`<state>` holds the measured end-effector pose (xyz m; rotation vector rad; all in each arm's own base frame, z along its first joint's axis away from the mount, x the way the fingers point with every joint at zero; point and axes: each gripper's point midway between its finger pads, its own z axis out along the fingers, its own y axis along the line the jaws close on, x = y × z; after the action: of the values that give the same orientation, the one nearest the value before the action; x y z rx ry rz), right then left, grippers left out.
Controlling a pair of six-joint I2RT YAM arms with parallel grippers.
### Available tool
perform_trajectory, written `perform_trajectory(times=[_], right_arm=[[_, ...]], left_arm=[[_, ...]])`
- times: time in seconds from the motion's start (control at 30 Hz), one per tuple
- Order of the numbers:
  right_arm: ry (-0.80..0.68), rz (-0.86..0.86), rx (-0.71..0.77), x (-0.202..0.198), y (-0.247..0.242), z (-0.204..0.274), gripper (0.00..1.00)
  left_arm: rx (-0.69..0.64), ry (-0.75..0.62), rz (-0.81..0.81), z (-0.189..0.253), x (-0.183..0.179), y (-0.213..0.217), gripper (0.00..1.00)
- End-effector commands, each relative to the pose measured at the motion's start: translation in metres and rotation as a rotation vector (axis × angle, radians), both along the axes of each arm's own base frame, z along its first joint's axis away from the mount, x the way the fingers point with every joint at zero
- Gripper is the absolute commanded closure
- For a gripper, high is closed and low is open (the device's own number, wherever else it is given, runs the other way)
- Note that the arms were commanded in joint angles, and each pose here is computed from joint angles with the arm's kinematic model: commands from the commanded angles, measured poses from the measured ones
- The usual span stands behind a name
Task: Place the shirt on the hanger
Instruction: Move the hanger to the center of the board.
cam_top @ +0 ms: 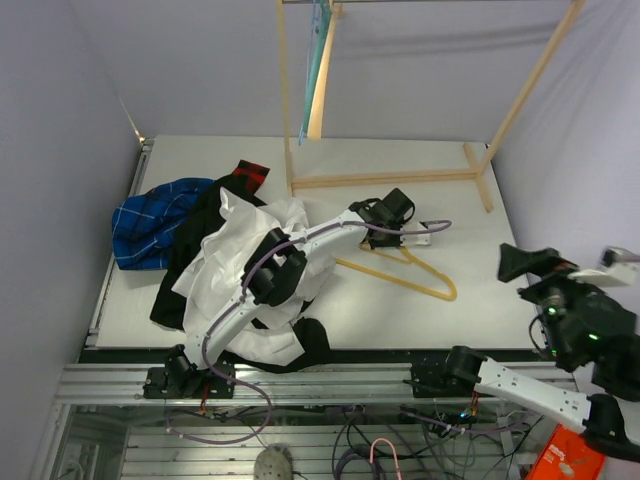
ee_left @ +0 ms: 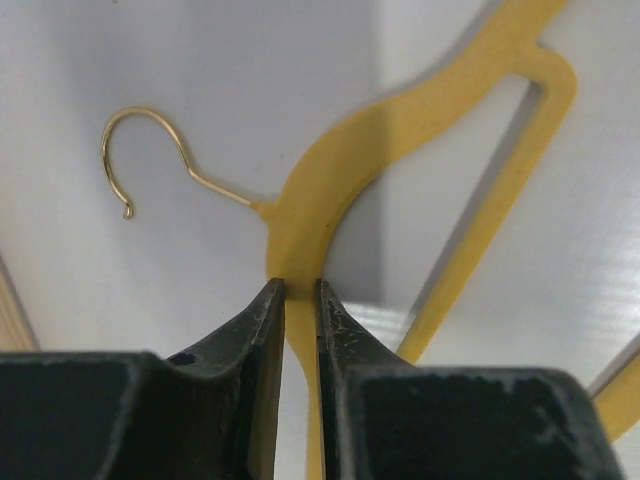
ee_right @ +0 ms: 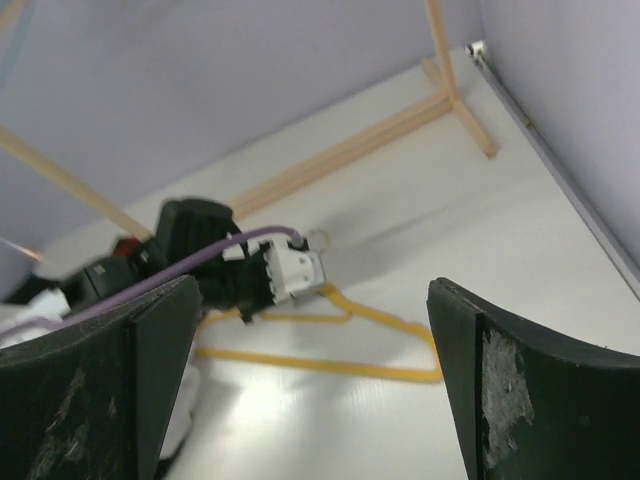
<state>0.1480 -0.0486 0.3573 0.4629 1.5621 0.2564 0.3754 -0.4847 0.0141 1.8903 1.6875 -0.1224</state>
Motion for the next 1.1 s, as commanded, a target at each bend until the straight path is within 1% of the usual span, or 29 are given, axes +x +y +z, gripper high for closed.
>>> perform_trajectory(times=[0.0, 0.07, 0.17, 0.23, 0.3, 0.33, 0.4, 0.43, 0.47, 0.5, 0.53, 0.57, 0.6, 0.63, 0.67, 0.73, 0.8, 0.87, 0.93, 1.0, 1.07], right_arm=[[0.126, 0.05, -0.152, 0.015, 0.036, -0.031, 0.02], [0.14, 0.078, -0.132, 0.017, 0.049, -0.034, 0.03], [0.124, 0.113, -0.141, 0.02, 0.063, -0.032, 0.05], [0.093, 0.102, -0.181, 0.023, 0.066, -0.025, 0.06], [0.051, 0.082, -0.224, 0.026, 0.061, -0.014, 0.05], [0.028, 0.08, -0.234, 0.026, 0.056, -0.009, 0.06], [-0.014, 0.105, -0.192, 0.026, 0.043, 0.001, 0.09], [-0.027, 0.127, -0.155, 0.026, 0.036, 0.004, 0.14], [-0.034, 0.158, -0.143, 0.027, 0.034, 0.006, 0.16], [-0.041, 0.183, -0.149, 0.028, 0.033, 0.006, 0.16], [-0.049, 0.178, -0.181, 0.029, 0.033, 0.007, 0.16], [-0.043, 0.142, -0.235, 0.03, 0.032, 0.007, 0.12], [0.003, 0.097, -0.31, 0.028, 0.028, 0.001, 0.09], [0.042, 0.161, -0.373, 0.027, 0.037, -0.004, 0.08], [0.05, 0.202, -0.338, 0.028, 0.038, -0.005, 0.01], [0.031, 0.201, -0.264, 0.03, 0.036, -0.004, 0.0], [0.036, 0.212, -0.327, 0.028, 0.042, -0.008, 0.0], [0.021, 0.199, -0.348, 0.027, 0.049, -0.004, 0.0], [0.023, 0.172, -0.419, 0.025, 0.052, 0.0, 0.0], [0.036, 0.108, -0.506, 0.024, 0.046, 0.009, 0.0], [0.075, -0.012, -0.575, 0.022, 0.03, 0.026, 0.0]], left_arm=[[0.349, 0.191, -0.086, -0.085, -0.036, 0.088, 0.93], [0.346, 0.181, -0.09, -0.08, -0.034, 0.09, 0.93], [0.33, 0.182, -0.084, -0.069, -0.032, 0.091, 0.93], [0.277, 0.191, -0.08, -0.054, -0.03, 0.089, 0.93], [0.205, 0.19, -0.076, -0.036, -0.028, 0.086, 0.93], [0.159, 0.169, -0.071, -0.02, -0.024, 0.083, 0.93], [0.095, 0.126, -0.06, 0.001, -0.017, 0.078, 0.93], [0.076, 0.107, -0.05, 0.009, -0.014, 0.079, 0.93], [0.062, 0.095, -0.043, 0.016, -0.011, 0.08, 0.93], [0.05, 0.09, -0.043, 0.023, -0.011, 0.081, 0.93], [0.032, 0.098, -0.047, 0.029, -0.011, 0.082, 0.93], [0.017, 0.102, -0.043, 0.035, -0.01, 0.083, 0.93], [0.004, 0.11, -0.043, 0.04, -0.011, 0.084, 0.93], [-0.004, 0.117, -0.045, 0.043, -0.011, 0.085, 0.93], [-0.012, 0.12, -0.045, 0.047, -0.012, 0.086, 0.93], [-0.022, 0.124, -0.051, 0.052, -0.015, 0.088, 0.93], [-0.036, 0.126, -0.049, 0.057, -0.016, 0.089, 0.93], [-0.05, 0.138, -0.043, 0.061, -0.019, 0.09, 0.93], [-0.07, 0.153, -0.034, 0.065, -0.02, 0.088, 0.93], [-0.084, 0.162, -0.028, 0.07, -0.022, 0.086, 0.93], [-0.096, 0.165, -0.02, 0.075, -0.021, 0.084, 0.93]])
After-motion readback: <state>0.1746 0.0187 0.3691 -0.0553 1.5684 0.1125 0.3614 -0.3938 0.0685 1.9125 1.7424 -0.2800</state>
